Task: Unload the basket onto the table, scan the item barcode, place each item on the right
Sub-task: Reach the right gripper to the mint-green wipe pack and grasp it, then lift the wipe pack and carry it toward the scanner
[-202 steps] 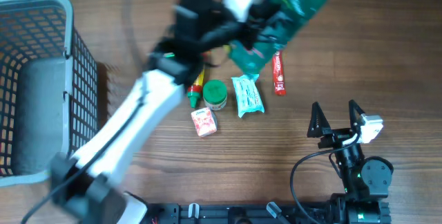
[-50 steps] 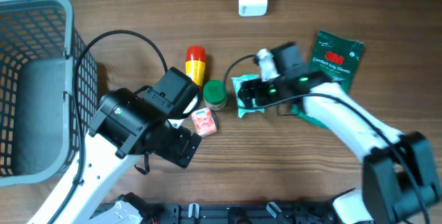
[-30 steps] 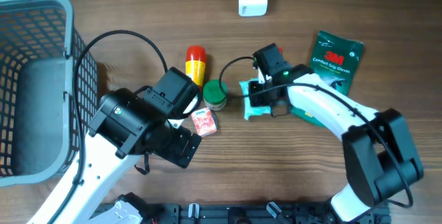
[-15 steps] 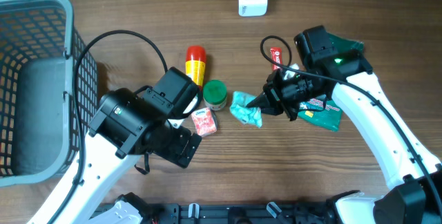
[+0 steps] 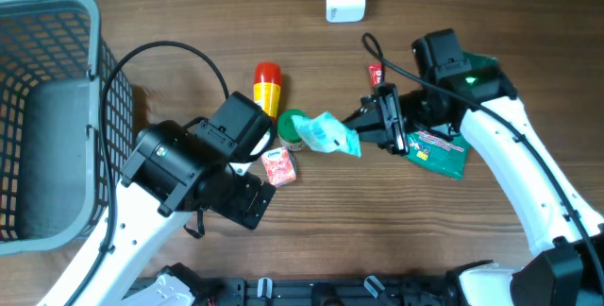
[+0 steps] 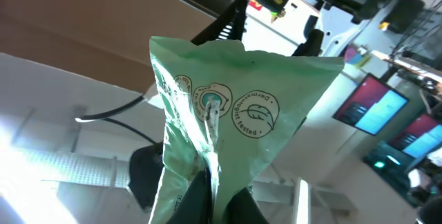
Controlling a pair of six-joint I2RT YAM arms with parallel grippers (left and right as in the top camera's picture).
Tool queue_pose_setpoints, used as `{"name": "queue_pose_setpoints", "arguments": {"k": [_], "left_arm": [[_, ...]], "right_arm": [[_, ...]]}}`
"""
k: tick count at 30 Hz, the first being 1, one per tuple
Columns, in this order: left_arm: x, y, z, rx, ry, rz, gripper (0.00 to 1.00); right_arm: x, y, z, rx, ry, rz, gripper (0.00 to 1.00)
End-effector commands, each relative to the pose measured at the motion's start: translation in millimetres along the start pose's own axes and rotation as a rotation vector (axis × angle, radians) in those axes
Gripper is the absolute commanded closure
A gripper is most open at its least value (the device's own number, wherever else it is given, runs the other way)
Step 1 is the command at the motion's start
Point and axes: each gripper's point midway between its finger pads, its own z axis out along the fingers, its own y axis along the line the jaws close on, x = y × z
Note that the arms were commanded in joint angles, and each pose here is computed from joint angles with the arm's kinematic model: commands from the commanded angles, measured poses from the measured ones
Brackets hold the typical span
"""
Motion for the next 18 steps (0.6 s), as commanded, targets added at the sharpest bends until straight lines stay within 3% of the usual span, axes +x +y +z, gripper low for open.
{"name": "queue_pose_setpoints", "arguments": {"k": [1,18], "left_arm": [[0.9,0.1,-1.3,0.006,-0.006,-0.013,0.00],[0.8,0.0,-1.3,0.006,-0.006,-0.014,0.00]], "right_arm": [[17.7,6.8,-2.8,-0.022,0.058,0.009,0.96],[17.9,7.0,-2.8,-0.022,0.058,-0.009,0.96]]}}
